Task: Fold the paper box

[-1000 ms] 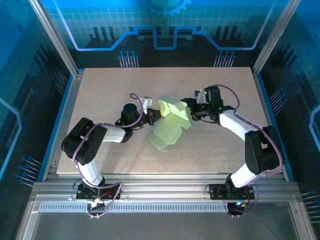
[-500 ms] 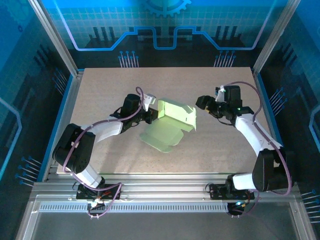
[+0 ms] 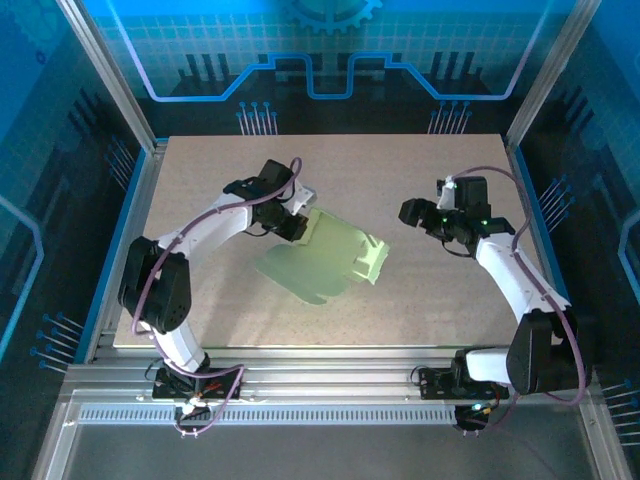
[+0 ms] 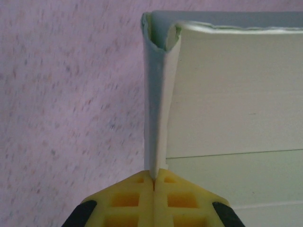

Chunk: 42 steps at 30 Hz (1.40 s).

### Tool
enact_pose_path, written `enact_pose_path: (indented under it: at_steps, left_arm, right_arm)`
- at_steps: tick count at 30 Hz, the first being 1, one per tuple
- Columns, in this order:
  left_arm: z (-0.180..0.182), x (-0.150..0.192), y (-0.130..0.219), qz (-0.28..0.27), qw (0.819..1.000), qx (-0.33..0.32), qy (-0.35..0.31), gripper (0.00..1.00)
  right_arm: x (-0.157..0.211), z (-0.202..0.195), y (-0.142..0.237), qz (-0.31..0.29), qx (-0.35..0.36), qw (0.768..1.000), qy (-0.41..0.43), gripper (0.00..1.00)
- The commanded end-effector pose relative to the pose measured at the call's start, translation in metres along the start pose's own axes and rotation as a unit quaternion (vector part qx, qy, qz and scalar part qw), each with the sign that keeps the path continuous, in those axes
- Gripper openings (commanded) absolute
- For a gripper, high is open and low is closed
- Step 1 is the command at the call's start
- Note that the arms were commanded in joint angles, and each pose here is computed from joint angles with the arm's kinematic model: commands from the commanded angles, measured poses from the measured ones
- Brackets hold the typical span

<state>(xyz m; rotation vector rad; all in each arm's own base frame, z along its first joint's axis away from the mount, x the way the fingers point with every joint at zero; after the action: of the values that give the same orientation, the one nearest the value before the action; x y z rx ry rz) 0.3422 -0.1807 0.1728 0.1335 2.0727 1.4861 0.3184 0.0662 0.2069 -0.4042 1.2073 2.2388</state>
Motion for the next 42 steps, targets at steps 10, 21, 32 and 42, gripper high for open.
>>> enact_pose_path:
  at_steps: [10,21,32,42]
  left_arm:
    - [0.023,0.025,-0.015,0.183,0.978,-0.083,-0.055,0.00]
    - [0.037,0.005,-0.043,0.251,0.960,-0.099,-0.071,0.00]
    - [0.038,0.003,-0.056,0.245,0.963,-0.091,-0.067,0.00]
    - [0.040,0.012,-0.065,0.271,0.956,-0.092,-0.062,0.00]
  right_arm:
    - [0.029,-0.004,-0.039,0.065,-0.045,0.996,-0.033,0.77]
    - [0.061,0.026,-0.092,0.125,-0.081,0.989,-0.017,0.77]
    - [0.091,0.079,-0.116,0.044,-0.150,0.954,0.255,0.69]
    - [0.109,0.095,-0.150,0.025,-0.079,0.926,0.369,0.52]
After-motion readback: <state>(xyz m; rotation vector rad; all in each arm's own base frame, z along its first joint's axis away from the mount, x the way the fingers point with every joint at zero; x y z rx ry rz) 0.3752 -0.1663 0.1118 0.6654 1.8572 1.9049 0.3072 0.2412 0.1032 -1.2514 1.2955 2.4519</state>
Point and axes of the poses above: each hand's point on the last joint's axis, 136 mm out from that joint toward the fingers, its own y axis back along the fingers, its own z axis along the line the jaws close on, x = y × z, the point moved 6 cm from there along y, back along the fingers, and after that the axes turned 3 degrees about y, right-handed, at the moved point
